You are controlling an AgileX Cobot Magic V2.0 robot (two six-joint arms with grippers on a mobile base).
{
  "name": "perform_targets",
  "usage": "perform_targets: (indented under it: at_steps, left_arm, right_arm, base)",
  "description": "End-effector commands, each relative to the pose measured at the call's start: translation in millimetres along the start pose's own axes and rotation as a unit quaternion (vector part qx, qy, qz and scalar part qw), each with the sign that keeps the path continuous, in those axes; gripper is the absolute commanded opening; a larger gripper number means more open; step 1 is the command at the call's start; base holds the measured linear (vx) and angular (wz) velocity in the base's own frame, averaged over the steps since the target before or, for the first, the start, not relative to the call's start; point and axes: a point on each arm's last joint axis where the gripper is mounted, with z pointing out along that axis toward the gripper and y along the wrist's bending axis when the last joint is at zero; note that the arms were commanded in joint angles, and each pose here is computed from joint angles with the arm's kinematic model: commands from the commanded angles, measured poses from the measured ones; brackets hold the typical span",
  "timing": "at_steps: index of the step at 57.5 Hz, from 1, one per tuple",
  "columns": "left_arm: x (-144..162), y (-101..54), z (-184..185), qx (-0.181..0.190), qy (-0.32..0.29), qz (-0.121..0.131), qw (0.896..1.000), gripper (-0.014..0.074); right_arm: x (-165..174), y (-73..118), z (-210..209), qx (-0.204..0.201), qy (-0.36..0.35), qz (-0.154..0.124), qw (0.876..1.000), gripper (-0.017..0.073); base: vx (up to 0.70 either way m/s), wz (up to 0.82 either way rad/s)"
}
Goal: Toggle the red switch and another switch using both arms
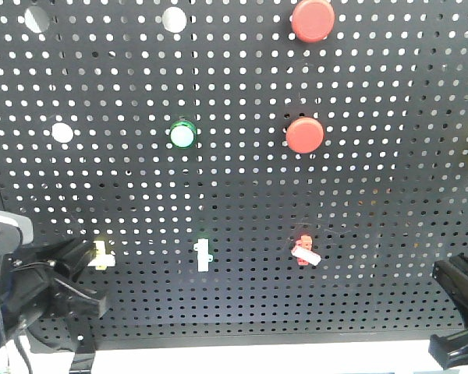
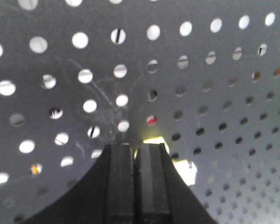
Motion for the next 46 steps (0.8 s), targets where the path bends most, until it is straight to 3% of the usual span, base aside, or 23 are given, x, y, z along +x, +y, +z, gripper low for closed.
perform_targets:
  at_steps: [1,13,28,37,39,46]
  left_arm:
    - [-5.7,-2.3,-6.6,0.007,0.022,-0.002,1.0,0.0003]
    - [-8.5,-2.5,-15.2,0.01,0.037,-0.003,0.999,0.0003]
    - [-32.2,-2.0,-39.8,0.011,-0.02,-0.003,1.0,0.0003]
    - [-47.3,-1.1,-58.6,0.01,-0.059,-0.004,0.998,0.0003]
    - [-50.1,-0.9,-62.5,0.01,-0.067,-0.005,0.998,0.0003]
    - [-55.8,-0.5,-70.9,0.01,-0.083,-0.005,0.997,0.0003]
  right_arm:
    - [-18.0,-0.9,0.3,-0.004,-0.049,0.0,0.999,-0.0006]
    - [-17.7,-1.1,0.3,-0.004,-0.047,0.0,0.999,-0.0006]
    - [-21.2,0.7,-0.1,-0.013,-0.067,0.007,0.998,-0.0006]
    - [-25.9,11.1,-1.7,-0.069,-0.094,-0.017,0.993,-0.0006]
    - [-26.0,13.4,-2.1,-0.082,-0.095,-0.014,0.992,-0.0006]
    - [-26.3,15.2,-2.5,-0.098,-0.091,0.046,0.99,-0.0006]
  base:
    - [0.0,0.0]
    - [0.0,0.0]
    - [0.0,0.0]
    - [0.0,0.0]
    - [0.0,0.0]
    - [0.0,0.0]
